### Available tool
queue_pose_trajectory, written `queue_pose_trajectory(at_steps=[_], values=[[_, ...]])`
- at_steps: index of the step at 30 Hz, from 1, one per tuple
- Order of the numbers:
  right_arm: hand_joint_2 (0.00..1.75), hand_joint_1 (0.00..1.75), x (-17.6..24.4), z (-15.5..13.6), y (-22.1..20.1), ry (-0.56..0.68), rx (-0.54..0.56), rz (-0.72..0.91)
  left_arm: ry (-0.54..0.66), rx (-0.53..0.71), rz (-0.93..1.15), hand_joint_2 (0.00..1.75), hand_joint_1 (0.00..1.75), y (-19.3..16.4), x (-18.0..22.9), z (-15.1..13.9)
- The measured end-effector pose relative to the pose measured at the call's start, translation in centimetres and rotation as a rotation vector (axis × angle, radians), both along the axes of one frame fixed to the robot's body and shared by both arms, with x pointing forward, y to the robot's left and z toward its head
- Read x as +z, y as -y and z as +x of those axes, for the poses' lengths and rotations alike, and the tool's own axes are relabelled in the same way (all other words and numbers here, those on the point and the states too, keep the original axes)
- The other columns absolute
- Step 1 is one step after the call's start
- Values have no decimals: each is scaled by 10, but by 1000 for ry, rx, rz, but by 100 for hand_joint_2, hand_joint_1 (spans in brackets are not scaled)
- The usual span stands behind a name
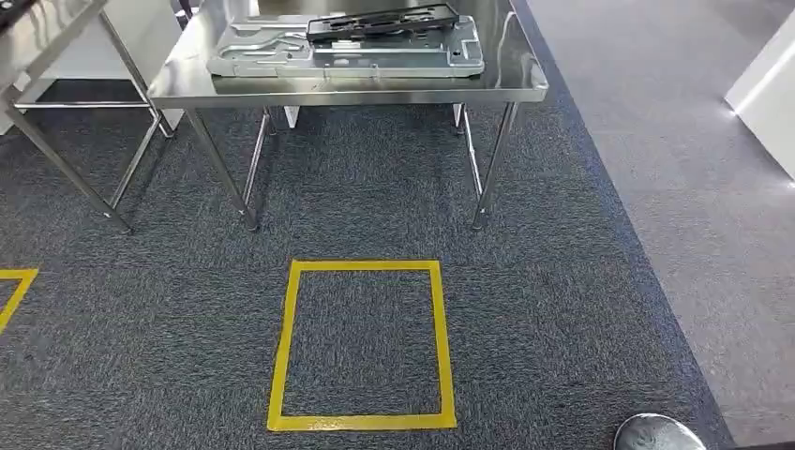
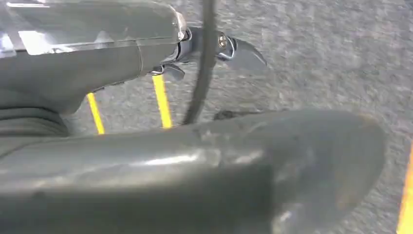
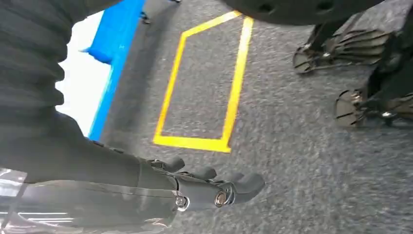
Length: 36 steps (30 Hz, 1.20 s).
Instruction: Take the parts from the cabinet and place them on the table.
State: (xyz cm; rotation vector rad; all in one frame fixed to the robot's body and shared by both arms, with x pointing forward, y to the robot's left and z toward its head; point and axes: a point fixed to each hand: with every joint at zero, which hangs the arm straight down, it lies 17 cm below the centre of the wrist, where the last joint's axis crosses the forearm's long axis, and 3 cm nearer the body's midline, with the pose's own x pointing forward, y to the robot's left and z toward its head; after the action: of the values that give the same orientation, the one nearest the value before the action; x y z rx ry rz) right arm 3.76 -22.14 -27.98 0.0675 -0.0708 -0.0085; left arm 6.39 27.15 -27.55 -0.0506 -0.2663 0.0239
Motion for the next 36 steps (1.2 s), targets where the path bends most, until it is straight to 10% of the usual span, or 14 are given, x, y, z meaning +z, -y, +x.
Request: queue_pose_trajectory(at_steps=[9,10,24,25,36], values=[[175,0,1,-6,-11,-14,-24,18,-9,4,-13,0,0,3,0,-3],[175,0,1,-6,-11,-15,-26,19,-8,11,-17,175,0,3,0,-2],[175,0,0,-9,-2,-43,-69,15,-84,9,-40,175,0,11,-3,-30],[0,0,0,-6,-3,-34,-71,18,-96,5,-39,0,0,11,-3,-37],[0,0,3,15,-6,26,-64,24,-134,21,5,0,0,-2,-6,-58]])
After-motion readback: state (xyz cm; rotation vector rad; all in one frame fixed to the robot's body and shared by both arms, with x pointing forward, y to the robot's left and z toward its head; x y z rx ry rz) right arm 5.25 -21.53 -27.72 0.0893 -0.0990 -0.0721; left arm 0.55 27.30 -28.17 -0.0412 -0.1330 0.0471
